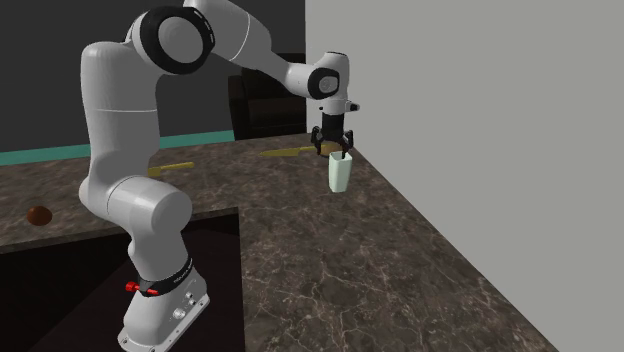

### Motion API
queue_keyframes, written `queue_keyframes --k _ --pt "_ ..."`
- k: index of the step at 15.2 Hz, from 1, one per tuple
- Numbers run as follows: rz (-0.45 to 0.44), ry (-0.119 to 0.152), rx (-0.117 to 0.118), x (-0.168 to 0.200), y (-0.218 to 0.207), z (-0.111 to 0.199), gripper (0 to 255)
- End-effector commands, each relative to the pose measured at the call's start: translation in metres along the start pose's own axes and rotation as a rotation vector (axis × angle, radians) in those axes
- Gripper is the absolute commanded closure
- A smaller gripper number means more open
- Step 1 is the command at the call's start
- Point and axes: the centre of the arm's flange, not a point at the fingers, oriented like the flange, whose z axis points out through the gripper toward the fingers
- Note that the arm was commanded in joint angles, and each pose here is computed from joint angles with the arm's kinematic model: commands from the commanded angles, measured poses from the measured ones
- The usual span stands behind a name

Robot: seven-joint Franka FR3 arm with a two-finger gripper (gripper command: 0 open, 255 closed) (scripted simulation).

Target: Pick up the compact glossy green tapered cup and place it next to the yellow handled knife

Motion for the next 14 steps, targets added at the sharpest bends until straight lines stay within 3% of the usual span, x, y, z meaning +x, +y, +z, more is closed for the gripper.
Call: queue_keyframes --k 1,8,9,14 --pt "0.000 0.000 0.000 -0.0002 0.0005 0.0055 0" --pt "0.000 0.000 0.000 -0.0001 0.0005 0.0054 0" --pt "0.000 0.000 0.000 -0.0001 0.0005 0.0054 255" --pt "0.000 0.000 0.000 -0.0001 0.0005 0.0054 255"
